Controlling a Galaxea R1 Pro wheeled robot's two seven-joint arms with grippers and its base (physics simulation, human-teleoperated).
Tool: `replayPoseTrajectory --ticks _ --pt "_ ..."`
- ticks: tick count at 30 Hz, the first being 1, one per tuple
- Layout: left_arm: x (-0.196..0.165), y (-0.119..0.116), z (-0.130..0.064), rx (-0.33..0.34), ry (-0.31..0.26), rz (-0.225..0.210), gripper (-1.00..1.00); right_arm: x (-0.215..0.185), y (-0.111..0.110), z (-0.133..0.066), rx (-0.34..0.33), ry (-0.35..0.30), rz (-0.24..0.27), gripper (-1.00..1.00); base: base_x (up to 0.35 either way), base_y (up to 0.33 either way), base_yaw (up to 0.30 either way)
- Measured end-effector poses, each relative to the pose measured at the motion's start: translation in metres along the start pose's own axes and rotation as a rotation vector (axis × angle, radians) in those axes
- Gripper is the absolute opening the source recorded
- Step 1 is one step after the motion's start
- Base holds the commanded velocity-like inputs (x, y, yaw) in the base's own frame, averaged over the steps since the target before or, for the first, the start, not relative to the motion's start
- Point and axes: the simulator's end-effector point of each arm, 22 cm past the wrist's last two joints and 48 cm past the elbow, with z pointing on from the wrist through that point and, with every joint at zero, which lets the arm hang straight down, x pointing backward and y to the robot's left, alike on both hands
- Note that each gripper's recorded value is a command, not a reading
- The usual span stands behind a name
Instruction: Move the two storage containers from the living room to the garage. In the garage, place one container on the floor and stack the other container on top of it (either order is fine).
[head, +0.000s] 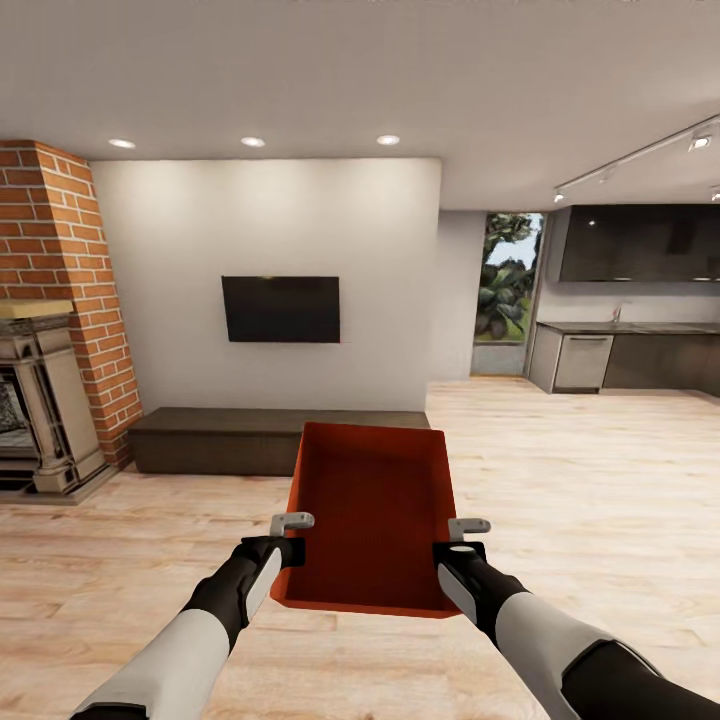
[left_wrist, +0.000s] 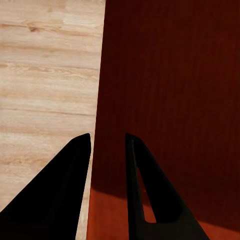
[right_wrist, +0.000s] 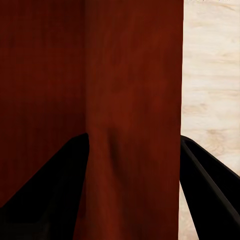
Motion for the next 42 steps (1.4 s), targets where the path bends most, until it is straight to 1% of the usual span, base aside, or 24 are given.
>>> replayPoseTrajectory --ticks 26,42 --pt "-0.0006 -0.0001 -0.0002 0.000 -0.001 -0.001 -1.00 -0.0008 -0.0001 -0.0001 0.000 -0.001 0.001 -1.00 0.000 0.000 0.000" --pt "-0.0006 -0.0002 -0.0002 0.000 -0.001 -0.001 -1.00 -0.0009 -0.0003 -0.0001 0.000 -0.001 0.000 -1.00 0.000 0.000 -0.232"
